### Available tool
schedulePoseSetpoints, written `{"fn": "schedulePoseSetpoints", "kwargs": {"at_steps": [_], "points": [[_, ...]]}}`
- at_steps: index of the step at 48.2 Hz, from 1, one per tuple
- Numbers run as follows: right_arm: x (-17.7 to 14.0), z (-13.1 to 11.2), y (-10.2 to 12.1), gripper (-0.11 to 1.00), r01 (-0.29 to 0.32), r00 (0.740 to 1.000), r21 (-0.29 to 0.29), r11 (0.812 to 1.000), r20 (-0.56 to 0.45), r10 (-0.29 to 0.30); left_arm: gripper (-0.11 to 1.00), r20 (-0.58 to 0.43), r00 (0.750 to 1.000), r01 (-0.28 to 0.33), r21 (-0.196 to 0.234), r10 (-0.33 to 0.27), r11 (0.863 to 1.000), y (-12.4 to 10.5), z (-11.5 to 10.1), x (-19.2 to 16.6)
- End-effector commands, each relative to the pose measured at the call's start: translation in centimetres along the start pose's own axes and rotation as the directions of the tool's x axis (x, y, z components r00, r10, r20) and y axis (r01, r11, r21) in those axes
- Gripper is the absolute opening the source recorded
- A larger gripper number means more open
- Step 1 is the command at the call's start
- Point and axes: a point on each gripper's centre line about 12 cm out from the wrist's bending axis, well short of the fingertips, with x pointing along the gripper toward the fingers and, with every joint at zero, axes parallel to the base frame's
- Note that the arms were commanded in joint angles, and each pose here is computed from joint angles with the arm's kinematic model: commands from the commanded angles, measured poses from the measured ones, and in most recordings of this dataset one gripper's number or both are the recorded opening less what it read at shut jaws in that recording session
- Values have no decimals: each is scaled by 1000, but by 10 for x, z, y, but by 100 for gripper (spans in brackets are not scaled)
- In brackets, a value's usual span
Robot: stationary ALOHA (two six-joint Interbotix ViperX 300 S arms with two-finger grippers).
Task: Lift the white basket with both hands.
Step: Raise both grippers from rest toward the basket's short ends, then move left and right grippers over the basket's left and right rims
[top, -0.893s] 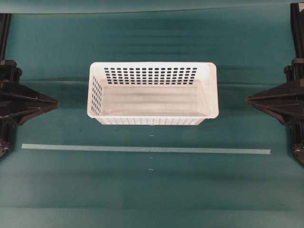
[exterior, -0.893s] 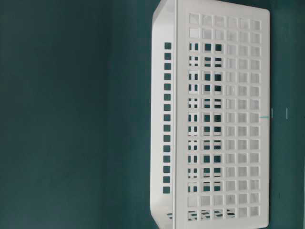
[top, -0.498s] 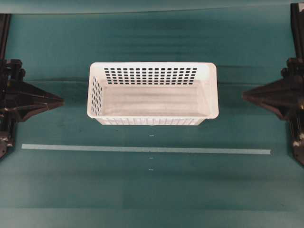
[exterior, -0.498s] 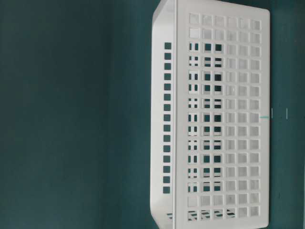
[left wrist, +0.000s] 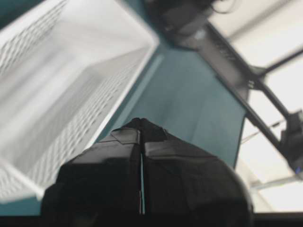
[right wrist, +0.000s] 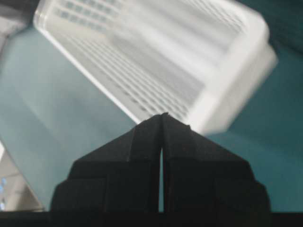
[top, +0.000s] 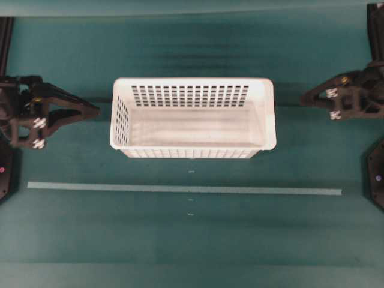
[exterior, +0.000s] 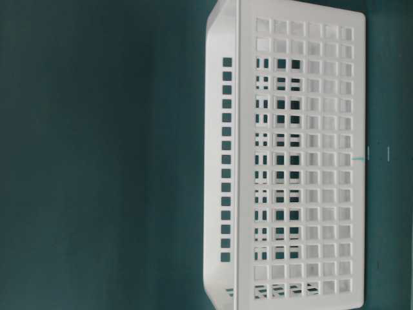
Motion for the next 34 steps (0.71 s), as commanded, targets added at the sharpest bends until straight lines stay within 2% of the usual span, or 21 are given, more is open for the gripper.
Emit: {"fn": "schedulePoseSetpoints", "kwargs": {"at_steps": [1, 4, 5, 9, 14, 16, 19, 22, 24, 27, 31, 34], "points": [[5, 7, 6, 1, 50, 997, 45, 998, -53, -48, -5, -13, 999, -47, -76, 46, 996, -5, 14, 4], [9, 9, 8, 1, 92, 992, 77, 993, -91, -85, -5, -40, 994, -104, -147, 99, 984, -2, 18, 9], [10, 10, 8, 1, 104, 991, 90, 990, -100, -95, -5, -50, 992, -127, -180, 120, 975, -1, 20, 11], [17, 15, 9, 1, 158, 981, 123, 980, -137, -141, -5, -77, 981, -191, -241, 177, 951, 5, 24, 17], [26, 24, 8, 1, 232, 962, 144, 962, -183, -204, -5, -121, 962, -271, -310, 245, 911, 15, 24, 25], [30, 27, 7, 1, 259, 953, 152, 954, -203, -227, -5, -150, 949, -314, -340, 279, 887, 20, 22, 27], [36, 30, 8, 1, 300, 936, 151, 942, -236, -261, -5, -215, 913, -406, -374, 347, 834, 29, 16, 30], [38, 32, 7, 1, 346, 915, 138, 928, -271, -300, -5, -293, 857, -512, -389, 424, 766, 40, 8, 32], [40, 33, 6, 1, 380, 896, 127, 916, -296, -330, -5, -321, 834, -548, -387, 448, 742, 43, 6, 34], [41, 34, 5, 1, 423, 871, 112, 899, -324, -370, -5, -338, 820, -568, -381, 462, 729, 45, 4, 36], [44, 36, 1, 1, 481, 836, 95, 872, -349, -423, -5, -341, 817, -572, -380, 465, 727, 45, 4, 38], [46, 37, -1, 1, 506, 822, 94, 857, -352, -447, -5, -341, 816, -573, -378, 466, 727, 45, 4, 39]]}}
